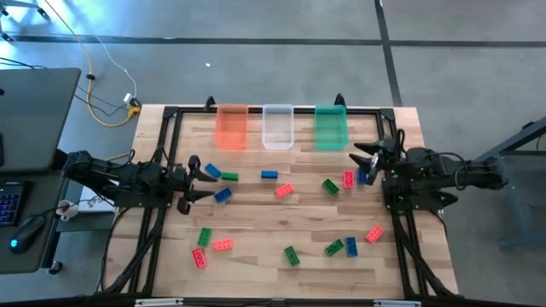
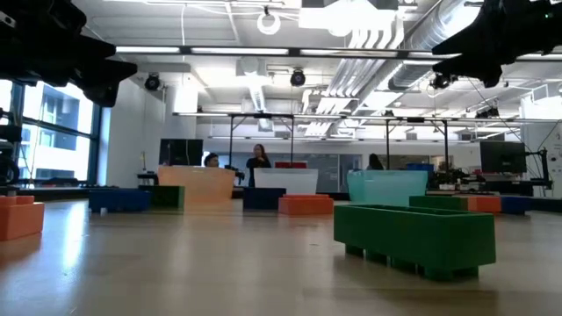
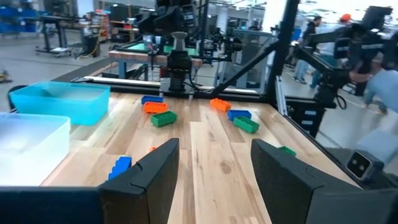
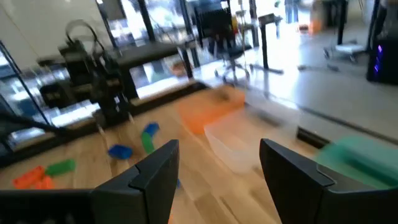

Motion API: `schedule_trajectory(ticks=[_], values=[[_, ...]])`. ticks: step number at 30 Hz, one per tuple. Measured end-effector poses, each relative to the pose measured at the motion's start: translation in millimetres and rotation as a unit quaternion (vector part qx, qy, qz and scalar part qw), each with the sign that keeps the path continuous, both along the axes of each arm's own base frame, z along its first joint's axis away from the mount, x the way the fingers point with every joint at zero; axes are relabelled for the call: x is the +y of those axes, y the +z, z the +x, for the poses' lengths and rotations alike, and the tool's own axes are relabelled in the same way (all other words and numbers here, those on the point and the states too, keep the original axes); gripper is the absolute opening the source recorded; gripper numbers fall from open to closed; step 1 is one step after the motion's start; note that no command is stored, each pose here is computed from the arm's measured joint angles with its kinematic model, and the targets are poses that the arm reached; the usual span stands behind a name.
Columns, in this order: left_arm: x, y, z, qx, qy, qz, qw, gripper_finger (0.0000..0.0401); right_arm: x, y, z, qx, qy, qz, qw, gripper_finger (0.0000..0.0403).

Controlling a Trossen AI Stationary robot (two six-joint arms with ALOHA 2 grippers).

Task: Sort & place blocks by color
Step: Put the green game piece into the green bin

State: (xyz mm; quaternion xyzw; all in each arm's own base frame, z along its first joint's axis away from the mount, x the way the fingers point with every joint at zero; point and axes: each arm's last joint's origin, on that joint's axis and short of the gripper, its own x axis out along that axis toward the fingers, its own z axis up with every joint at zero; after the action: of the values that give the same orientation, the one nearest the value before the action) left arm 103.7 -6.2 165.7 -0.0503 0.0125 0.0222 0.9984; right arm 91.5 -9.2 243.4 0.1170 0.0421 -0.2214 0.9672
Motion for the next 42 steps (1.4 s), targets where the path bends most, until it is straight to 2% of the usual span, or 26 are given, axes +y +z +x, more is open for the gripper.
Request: schedule_trajectory(ticks=[10,16,21,27,42], values=[[3,0,0,-0.001,0.053,-0.010,0.999,0.0188,2,16,18,0.087,0.014,0.031,0.996,0.0236],[4,0,0,-0.001,0.062,-0.010,0.998,0.0188,4,16,34,0.131,0.025,0.091,0.987,0.0242],[4,0,0,-0.001,0.062,-0.010,0.998,0.0188,6,4,45,0.181,0.018,0.157,0.971,0.0242],[4,0,0,-0.001,0.062,-0.010,0.998,0.0188,4,-13,57,0.232,-0.012,0.242,0.942,0.0242],[4,0,0,-0.001,0.067,-0.010,0.998,0.0188,-11,-45,82,0.325,-0.036,0.299,0.897,0.0242]])
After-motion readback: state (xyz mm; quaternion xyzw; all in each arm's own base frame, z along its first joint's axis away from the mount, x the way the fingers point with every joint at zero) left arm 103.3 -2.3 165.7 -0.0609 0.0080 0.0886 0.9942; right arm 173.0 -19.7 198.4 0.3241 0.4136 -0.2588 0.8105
